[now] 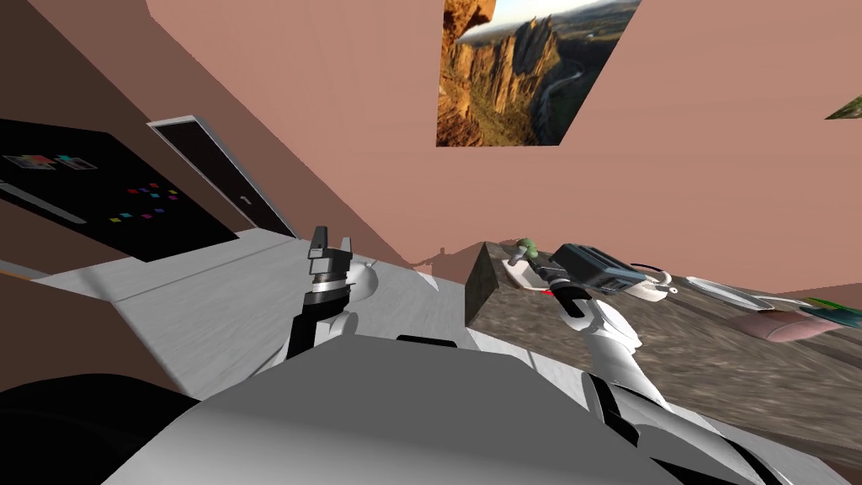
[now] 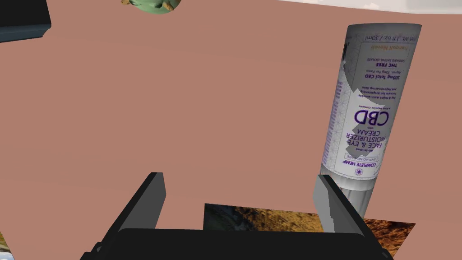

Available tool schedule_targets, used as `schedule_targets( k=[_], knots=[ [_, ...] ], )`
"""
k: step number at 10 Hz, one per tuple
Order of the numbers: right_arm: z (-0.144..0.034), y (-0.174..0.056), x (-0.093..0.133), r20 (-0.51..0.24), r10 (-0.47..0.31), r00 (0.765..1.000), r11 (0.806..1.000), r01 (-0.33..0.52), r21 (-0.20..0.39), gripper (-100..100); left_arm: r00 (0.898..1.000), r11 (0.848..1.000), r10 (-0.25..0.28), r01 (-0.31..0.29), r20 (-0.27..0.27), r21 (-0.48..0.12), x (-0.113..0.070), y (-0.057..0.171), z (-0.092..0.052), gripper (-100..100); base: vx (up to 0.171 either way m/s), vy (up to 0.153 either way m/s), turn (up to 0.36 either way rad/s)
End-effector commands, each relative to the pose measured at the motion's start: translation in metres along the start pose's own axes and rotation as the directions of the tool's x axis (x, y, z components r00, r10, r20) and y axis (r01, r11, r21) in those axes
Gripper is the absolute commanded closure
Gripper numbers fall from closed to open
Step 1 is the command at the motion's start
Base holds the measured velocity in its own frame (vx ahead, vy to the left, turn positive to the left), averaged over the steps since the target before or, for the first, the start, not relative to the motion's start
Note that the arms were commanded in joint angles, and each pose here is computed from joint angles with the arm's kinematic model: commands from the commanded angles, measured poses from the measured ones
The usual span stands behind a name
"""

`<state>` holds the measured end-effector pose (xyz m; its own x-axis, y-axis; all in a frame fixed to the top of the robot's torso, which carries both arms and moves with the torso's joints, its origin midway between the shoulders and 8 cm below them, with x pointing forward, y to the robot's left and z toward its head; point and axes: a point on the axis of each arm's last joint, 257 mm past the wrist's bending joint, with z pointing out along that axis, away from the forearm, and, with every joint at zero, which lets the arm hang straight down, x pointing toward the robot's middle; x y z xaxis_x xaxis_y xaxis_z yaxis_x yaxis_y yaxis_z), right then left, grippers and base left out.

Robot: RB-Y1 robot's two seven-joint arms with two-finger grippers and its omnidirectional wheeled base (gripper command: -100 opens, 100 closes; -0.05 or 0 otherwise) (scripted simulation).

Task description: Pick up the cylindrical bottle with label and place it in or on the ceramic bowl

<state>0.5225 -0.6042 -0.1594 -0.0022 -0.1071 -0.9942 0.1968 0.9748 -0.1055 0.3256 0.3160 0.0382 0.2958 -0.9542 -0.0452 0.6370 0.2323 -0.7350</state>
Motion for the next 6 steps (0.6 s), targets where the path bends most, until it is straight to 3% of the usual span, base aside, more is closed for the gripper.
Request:
schedule_targets(
  k=[1, 6],
  knots=[
    [0.004, -0.011, -0.01, 0.001, 0.002, 1.0, 1.0, -0.002, 0.009, -100, 1.0, 1.0, 0.0, 0.0, 0.0, 0.0, 0.0, 0.0, 0.0, 0, -0.047, 0.038, 0.044],
    [0.01, -0.034, -0.035, 0.005, -0.001, 1.0, 1.0, 0.001, 0.027, -100, 1.0, 1.0, 0.0, 0.0, 0.0, 0.0, 0.0, 0.0, 0.0, 0, -0.032, 0.028, 0.032]
  ],
)
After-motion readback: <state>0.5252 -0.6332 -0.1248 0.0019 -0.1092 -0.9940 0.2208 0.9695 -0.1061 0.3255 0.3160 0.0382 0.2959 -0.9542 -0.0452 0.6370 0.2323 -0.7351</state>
